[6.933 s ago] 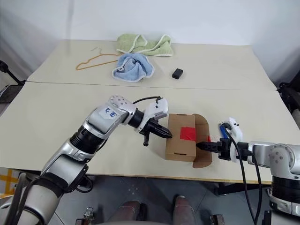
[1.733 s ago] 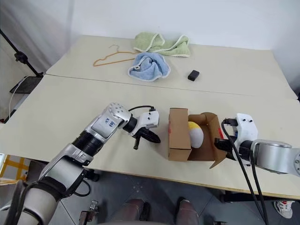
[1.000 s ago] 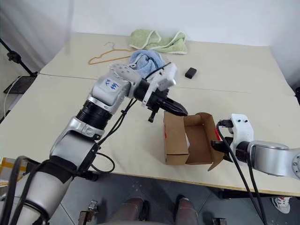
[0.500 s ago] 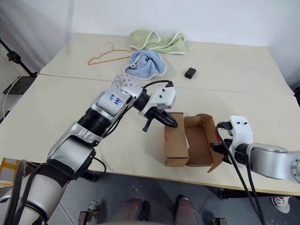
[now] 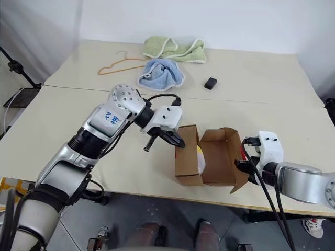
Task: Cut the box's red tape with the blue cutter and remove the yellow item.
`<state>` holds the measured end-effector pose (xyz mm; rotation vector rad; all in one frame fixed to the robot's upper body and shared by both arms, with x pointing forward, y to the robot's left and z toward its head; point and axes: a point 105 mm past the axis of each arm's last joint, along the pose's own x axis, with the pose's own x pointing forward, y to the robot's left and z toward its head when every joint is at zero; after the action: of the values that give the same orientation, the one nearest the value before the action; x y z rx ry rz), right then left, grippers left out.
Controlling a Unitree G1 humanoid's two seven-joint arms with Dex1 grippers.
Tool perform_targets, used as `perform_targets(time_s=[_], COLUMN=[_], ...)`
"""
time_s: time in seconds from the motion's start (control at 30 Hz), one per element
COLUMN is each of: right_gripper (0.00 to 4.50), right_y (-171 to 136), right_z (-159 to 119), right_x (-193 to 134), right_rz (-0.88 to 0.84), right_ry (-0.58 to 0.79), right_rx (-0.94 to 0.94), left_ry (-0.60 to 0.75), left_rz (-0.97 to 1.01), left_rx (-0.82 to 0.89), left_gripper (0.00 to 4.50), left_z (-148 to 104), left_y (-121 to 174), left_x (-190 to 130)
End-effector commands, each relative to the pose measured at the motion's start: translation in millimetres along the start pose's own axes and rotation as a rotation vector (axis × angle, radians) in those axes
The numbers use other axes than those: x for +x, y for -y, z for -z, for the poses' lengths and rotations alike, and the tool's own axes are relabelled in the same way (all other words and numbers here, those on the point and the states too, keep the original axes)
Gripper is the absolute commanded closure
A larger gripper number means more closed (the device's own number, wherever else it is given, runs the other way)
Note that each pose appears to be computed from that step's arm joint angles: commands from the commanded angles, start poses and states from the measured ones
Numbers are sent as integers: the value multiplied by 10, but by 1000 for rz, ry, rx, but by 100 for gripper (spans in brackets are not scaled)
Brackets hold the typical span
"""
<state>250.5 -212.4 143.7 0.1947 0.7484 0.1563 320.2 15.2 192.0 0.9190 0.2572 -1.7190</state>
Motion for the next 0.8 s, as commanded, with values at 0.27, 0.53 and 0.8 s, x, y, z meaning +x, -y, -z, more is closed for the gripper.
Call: perform_targets(time_s=[0.27,0.53,0.8], right_gripper=[449,449,449], right_y=[14,-82,60], right_z=[-249,-119,-50], right_x=[-102,-46,-23], right_rz=[61,43,48], right_ry=[71,49,69], right_rx=[-80,-80,69], left_ry=[-135,-181,-218], left_rz=[-34,-83,-61], left_rx=[-92,-119,-133], left_gripper=[450,450,450], left_z=[370,520,642], left_y=[65,90,190], left_x=[277,326,341])
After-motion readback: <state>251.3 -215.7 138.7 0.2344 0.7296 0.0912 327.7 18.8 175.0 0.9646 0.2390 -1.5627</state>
